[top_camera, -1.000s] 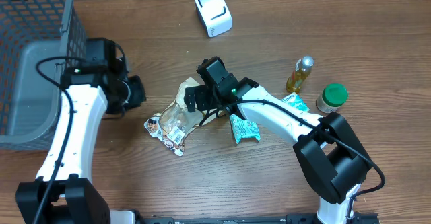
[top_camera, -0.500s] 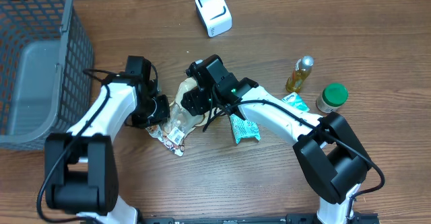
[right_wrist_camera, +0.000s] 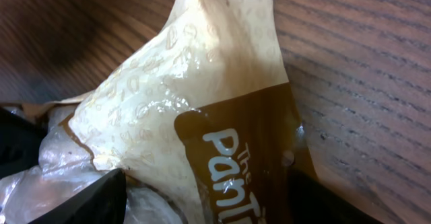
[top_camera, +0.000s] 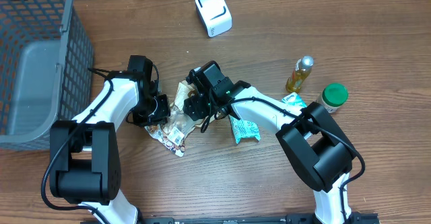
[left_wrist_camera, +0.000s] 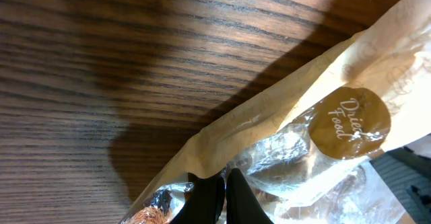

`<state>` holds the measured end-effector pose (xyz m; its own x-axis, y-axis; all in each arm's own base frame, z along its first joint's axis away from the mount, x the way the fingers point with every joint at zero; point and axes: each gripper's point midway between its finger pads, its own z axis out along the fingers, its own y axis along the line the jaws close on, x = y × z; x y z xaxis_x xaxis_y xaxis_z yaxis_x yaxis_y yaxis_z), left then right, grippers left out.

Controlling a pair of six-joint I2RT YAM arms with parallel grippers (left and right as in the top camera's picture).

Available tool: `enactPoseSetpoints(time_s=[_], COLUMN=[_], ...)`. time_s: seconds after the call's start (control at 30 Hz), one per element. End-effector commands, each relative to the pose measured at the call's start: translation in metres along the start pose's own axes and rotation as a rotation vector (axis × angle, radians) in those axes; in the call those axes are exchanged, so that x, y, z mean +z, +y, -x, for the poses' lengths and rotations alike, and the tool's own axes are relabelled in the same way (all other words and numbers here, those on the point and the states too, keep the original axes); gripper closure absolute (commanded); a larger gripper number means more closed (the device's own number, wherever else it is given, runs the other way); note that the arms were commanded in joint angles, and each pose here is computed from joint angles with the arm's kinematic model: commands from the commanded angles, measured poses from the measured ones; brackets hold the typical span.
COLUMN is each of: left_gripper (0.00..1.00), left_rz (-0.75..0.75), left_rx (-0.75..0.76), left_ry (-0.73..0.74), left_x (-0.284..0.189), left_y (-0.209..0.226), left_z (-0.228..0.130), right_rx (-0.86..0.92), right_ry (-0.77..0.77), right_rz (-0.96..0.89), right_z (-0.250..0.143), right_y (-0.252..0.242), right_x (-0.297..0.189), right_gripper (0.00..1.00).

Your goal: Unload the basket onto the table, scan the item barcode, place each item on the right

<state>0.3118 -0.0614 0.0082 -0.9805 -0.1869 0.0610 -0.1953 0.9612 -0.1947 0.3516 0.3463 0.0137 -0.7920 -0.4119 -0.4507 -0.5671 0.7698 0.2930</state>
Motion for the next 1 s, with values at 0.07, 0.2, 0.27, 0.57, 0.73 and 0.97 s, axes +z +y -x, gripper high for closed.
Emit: enactPoseSetpoints(time_s=[0.07, 0.2, 0.27, 0.57, 0.73, 0.97], left_gripper=[0.96, 0.95, 0.96, 0.96, 0.96, 0.96], left_rz=[0.092, 0.091, 0.092, 0.092, 0.091, 0.091], left_rx=[0.001, 0.001, 0.001, 0.001, 0.001, 0.002], left_ry=[0.093, 0.093, 0.093, 0.093, 0.091, 0.09], left_x=[0.034, 0.034, 0.034, 0.034, 0.034, 0.034], left_y=[0.021, 0.021, 0.021, 0.021, 0.021, 0.021], left_z=[-0.018, -0.018, -0.018, -0.018, -0.017, -0.017], right_rx=[0.005, 0.022, 0.057, 0.098, 0.147, 0.261], right_ry=[0.046, 0.093, 0.117, 0.142, 0.149, 0.181], right_rz=[0.108, 0.258, 0.34, 0.453, 0.454, 0.444], right_z=[-0.01, -0.019, -0.022, -0.023, -0.022, -0.024], right_y=[0.017, 0.041, 0.054, 0.075, 0.075, 0.075], right_x=[0.001, -0.001, -0.005, -0.012, -0.012, -0.011], right_gripper=[0.26, 0.29, 0.33, 0.41, 0.43, 0.55])
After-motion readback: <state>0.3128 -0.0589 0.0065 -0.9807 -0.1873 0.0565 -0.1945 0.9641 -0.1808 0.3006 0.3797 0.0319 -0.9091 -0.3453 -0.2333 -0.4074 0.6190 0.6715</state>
